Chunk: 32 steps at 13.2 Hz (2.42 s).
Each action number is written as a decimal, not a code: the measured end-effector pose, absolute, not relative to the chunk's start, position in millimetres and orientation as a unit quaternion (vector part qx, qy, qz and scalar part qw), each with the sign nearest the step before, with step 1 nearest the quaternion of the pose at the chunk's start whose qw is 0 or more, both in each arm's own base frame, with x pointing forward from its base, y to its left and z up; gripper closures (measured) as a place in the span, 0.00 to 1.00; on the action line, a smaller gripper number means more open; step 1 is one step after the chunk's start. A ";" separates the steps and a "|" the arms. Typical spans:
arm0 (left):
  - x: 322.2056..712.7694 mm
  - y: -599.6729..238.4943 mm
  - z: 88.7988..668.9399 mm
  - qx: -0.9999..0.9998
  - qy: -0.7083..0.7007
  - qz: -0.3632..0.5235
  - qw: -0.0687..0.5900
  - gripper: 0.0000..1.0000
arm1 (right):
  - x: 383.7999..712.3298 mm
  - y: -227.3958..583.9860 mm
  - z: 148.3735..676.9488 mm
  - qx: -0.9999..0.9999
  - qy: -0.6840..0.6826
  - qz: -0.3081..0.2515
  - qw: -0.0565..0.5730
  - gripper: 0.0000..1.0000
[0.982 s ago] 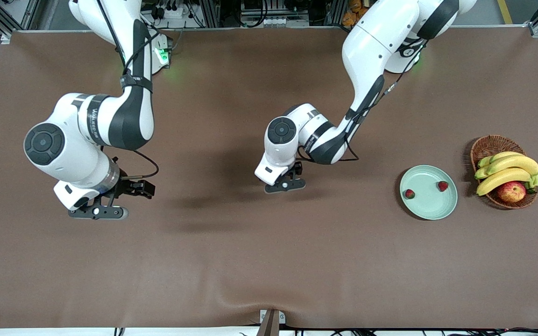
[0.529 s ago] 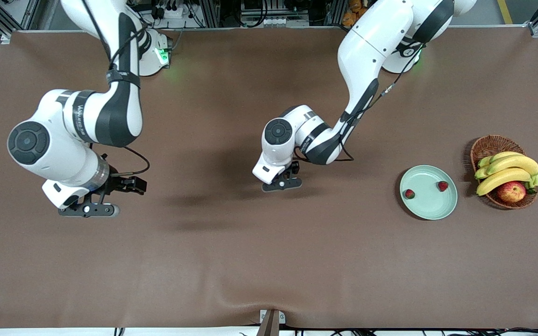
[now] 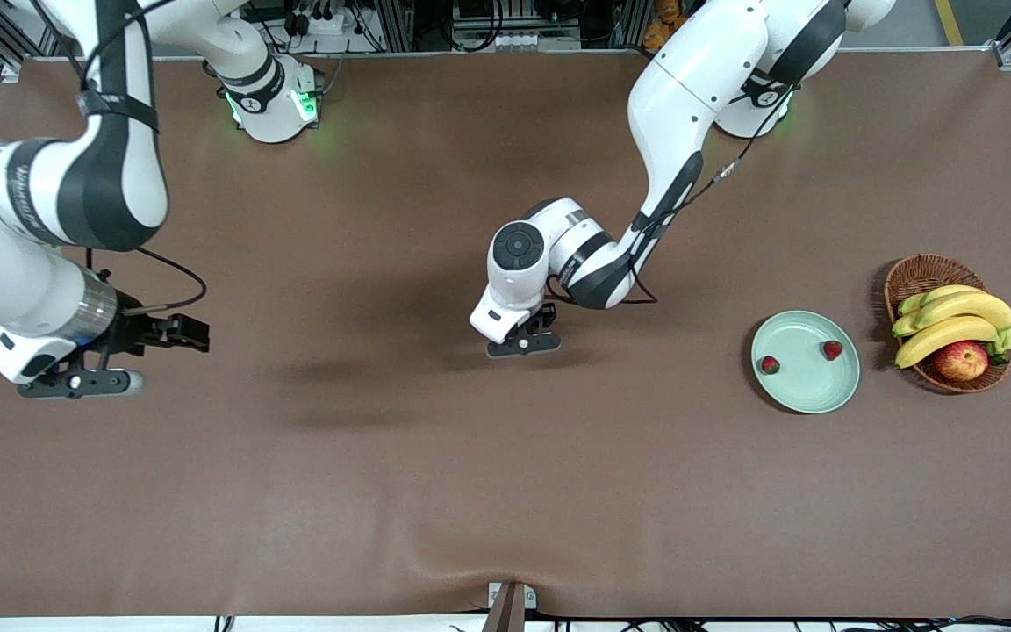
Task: Collect all strawberries into plate
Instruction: 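Lift the strawberry with the left gripper while the right gripper returns to rest, then lower the strawberry onto the plate and open the left gripper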
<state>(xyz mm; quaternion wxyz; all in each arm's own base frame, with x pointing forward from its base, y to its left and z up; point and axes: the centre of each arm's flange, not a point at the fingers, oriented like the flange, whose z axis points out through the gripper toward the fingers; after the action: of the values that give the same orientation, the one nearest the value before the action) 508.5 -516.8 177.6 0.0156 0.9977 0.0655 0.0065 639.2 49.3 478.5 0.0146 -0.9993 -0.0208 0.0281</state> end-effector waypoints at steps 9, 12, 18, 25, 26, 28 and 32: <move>497.4 -528.5 178.6 0.997 0.069 0.007 0.017 0.67 | 600.6 -15.5 549.3 -0.999 -0.032 0.035 0.023 0.00; 498.0 -527.9 178.6 0.997 0.069 0.008 0.017 0.69 | 583.3 -26.4 569.0 -0.999 -0.028 0.029 0.024 0.00; 539.9 -500.8 211.8 0.995 0.092 0.036 0.023 0.69 | 556.4 -25.4 590.3 -0.999 -0.009 0.038 0.010 0.00; 608.4 -366.8 352.7 0.995 0.086 0.036 -0.031 0.69 | 538.9 -29.3 610.5 -0.999 0.010 0.039 0.007 0.00; 613.3 -342.0 352.1 0.996 0.074 0.029 -0.039 0.69 | 537.9 -28.3 611.0 -0.999 0.013 0.040 0.007 0.00; 624.1 -280.2 336.4 0.998 0.040 0.004 -0.057 0.69 | 537.1 -28.3 610.3 -0.999 0.017 0.043 0.007 0.00; 644.5 -151.5 303.5 0.996 -0.038 -0.048 -0.065 0.69 | 536.6 -33.6 609.6 -0.999 0.021 0.044 0.008 0.00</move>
<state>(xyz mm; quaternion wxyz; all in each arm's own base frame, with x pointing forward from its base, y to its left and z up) 644.5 -151.5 303.5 -0.0645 0.9960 -0.0380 -0.0477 536.6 -33.6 609.6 0.0082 -0.9988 0.0213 0.0441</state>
